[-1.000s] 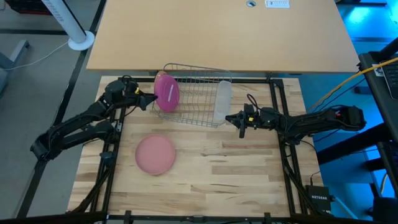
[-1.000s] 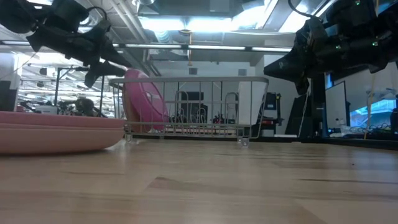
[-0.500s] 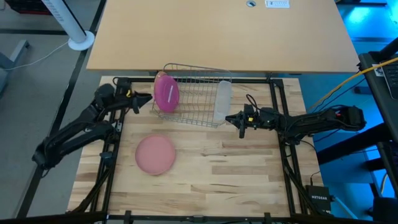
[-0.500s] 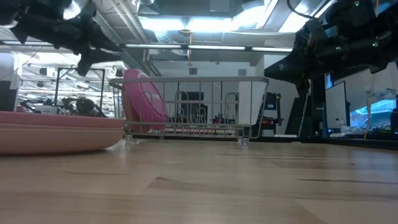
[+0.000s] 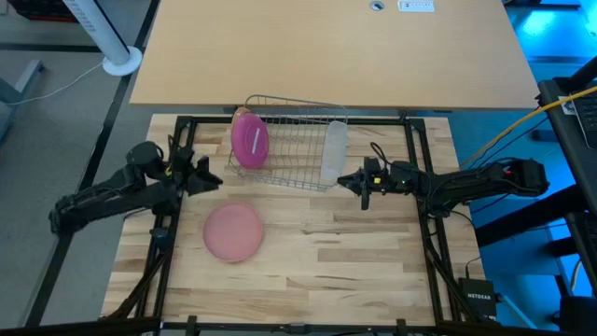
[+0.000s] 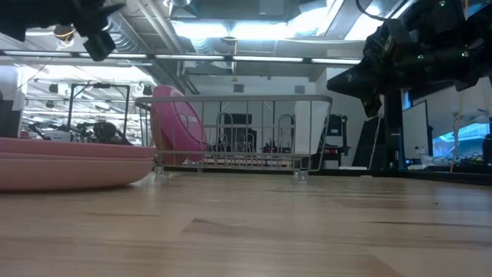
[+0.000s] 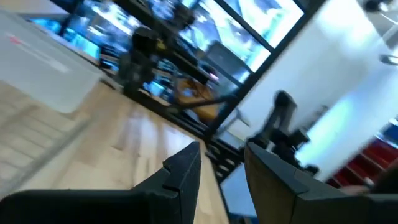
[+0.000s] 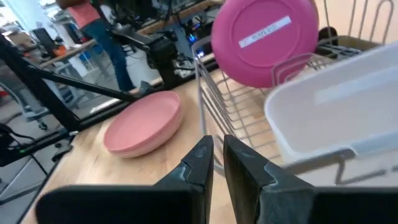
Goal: Sort dishes
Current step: Put the pink plate into the dish rack
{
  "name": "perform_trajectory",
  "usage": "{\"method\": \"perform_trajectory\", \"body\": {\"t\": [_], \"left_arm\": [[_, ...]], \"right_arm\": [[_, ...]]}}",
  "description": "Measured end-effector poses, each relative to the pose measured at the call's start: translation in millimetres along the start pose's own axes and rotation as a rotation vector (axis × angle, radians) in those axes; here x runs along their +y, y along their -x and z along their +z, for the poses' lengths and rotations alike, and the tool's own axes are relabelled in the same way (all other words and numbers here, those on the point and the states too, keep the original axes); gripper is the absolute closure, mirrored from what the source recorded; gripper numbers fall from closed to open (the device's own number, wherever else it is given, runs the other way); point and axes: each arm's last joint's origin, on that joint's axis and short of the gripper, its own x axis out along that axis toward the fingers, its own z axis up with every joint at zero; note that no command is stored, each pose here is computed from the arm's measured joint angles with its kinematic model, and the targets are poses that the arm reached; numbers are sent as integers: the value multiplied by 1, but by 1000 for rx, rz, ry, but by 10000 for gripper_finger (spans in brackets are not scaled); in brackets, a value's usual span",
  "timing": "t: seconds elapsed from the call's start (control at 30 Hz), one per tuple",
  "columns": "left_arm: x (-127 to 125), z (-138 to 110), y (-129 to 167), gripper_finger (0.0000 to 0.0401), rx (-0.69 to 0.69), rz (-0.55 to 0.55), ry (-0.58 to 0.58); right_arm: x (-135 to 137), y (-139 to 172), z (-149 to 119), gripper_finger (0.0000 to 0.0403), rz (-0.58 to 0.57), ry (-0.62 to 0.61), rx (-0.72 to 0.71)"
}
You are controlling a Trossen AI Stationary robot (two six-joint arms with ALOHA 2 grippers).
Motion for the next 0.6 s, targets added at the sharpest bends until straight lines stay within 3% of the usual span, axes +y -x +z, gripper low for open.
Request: {"method": "perform_trajectory", "body": {"t": [0.27,0.47,0.6], "left_arm": [[-10,-18,-24,298,82,24,-84],[-9,-42,-54,323,215,146,-102],[-13,-54,-78,333,232,141,-105]], "right_arm": [[10,2,16,358,187,32,-132],[11,3,19,358,196,36,-168],[11,3,19,358,192,36,-170]]}}
